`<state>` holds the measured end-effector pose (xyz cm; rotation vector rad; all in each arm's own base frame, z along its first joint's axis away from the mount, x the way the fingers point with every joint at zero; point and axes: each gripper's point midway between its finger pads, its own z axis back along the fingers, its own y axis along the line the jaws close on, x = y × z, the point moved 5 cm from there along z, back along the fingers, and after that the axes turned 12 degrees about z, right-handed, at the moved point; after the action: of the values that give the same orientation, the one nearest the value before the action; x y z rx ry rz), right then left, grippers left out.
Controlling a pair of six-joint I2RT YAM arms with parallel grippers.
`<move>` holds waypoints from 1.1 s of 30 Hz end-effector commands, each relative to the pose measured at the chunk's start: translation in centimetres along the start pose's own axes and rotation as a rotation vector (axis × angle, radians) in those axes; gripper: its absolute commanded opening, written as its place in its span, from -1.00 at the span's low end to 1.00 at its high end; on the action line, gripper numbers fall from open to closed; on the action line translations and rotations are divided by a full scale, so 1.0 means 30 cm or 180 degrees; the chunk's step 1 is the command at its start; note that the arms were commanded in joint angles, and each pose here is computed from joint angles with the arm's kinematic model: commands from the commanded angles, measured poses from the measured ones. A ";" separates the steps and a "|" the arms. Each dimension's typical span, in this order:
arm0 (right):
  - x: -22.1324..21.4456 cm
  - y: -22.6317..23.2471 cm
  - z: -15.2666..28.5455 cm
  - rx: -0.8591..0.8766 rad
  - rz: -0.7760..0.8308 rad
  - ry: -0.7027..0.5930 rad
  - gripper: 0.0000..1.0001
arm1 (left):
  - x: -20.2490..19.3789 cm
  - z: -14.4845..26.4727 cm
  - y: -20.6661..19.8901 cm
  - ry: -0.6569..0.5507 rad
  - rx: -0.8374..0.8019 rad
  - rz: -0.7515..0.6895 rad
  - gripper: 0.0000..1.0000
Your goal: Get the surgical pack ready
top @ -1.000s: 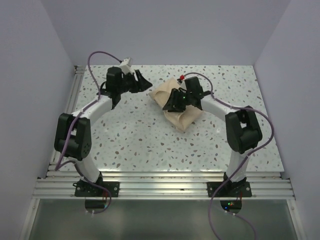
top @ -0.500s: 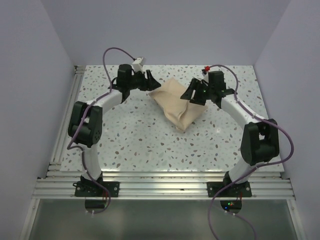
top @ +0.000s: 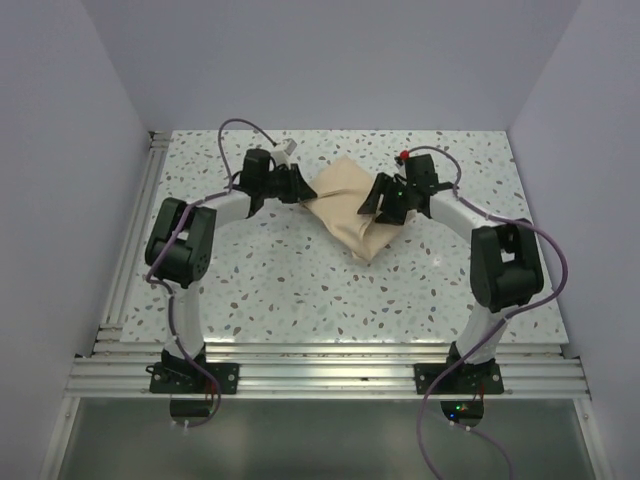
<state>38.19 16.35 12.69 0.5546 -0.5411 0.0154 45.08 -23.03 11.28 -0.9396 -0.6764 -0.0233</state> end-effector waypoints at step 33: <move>-0.537 0.564 0.046 0.1450 0.1889 0.0883 0.48 | 0.174 0.320 -0.056 -0.0644 0.0287 0.0276 -0.39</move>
<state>21.18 31.88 13.15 0.7531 -0.3909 0.7422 43.07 -15.01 18.74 -0.8673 -0.8261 0.1907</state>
